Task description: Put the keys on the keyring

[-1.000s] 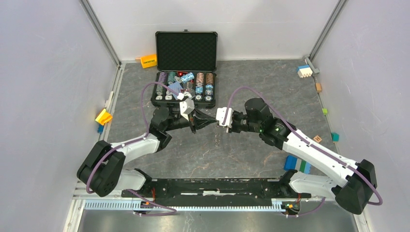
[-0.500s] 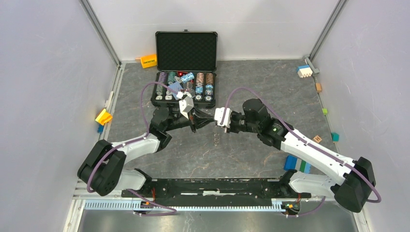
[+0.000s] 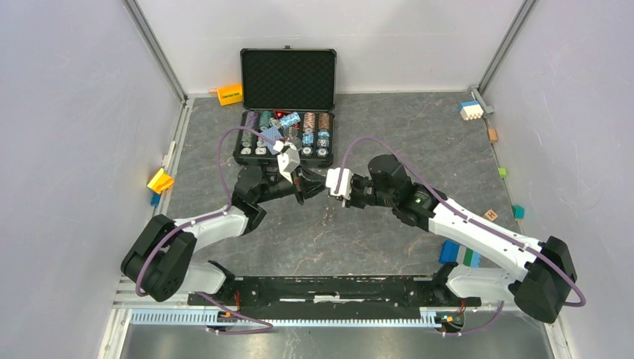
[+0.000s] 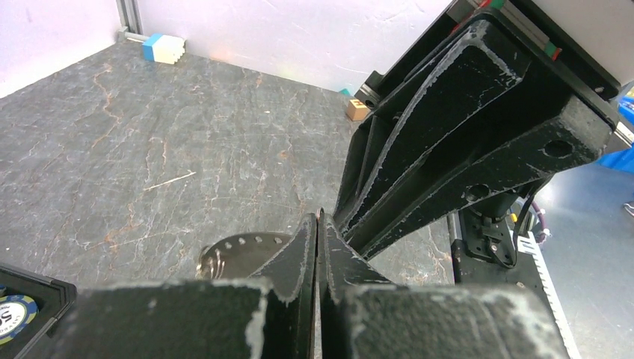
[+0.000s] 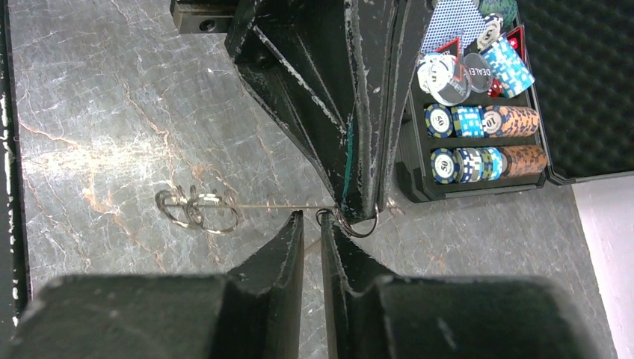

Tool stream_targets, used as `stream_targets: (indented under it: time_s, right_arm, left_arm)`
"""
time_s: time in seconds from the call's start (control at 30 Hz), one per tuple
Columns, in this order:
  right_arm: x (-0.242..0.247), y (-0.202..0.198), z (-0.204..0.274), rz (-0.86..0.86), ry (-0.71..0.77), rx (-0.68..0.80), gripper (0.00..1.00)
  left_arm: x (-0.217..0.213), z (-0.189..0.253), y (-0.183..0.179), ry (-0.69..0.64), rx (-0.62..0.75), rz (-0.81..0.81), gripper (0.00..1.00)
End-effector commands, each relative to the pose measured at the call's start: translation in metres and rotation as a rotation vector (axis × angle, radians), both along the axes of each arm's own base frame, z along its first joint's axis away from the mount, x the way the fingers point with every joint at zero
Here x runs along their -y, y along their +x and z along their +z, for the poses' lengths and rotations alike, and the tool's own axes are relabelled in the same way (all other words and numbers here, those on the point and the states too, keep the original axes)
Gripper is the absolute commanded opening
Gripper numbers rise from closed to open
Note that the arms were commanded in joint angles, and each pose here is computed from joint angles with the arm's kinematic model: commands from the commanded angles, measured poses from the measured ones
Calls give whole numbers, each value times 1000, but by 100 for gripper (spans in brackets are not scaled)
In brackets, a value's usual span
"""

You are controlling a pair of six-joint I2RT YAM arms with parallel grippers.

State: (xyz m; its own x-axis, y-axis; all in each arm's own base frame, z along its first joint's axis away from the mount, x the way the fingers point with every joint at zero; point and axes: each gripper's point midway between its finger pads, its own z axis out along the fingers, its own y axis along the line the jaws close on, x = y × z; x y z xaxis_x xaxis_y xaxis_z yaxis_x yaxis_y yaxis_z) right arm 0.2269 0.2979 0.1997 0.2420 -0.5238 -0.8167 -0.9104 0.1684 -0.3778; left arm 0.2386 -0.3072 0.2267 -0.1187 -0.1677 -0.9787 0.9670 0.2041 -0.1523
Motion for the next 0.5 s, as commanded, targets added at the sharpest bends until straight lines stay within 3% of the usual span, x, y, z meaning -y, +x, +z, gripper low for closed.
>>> stream_targets:
  time_s: [0.0,0.33,0.47]
  right_arm:
    - [1,4,20,-31,26,39,22]
    - [23,-1,39,-50,46,138,45]
    - [26,-3,41,-39,54,147,47]
  left_arm:
    - [-2,22,2,-57,92,20,2]
    - [-4,21,-9,-31,165,-48,2]
    - [-4,22,-18,-23,199,-94,2]
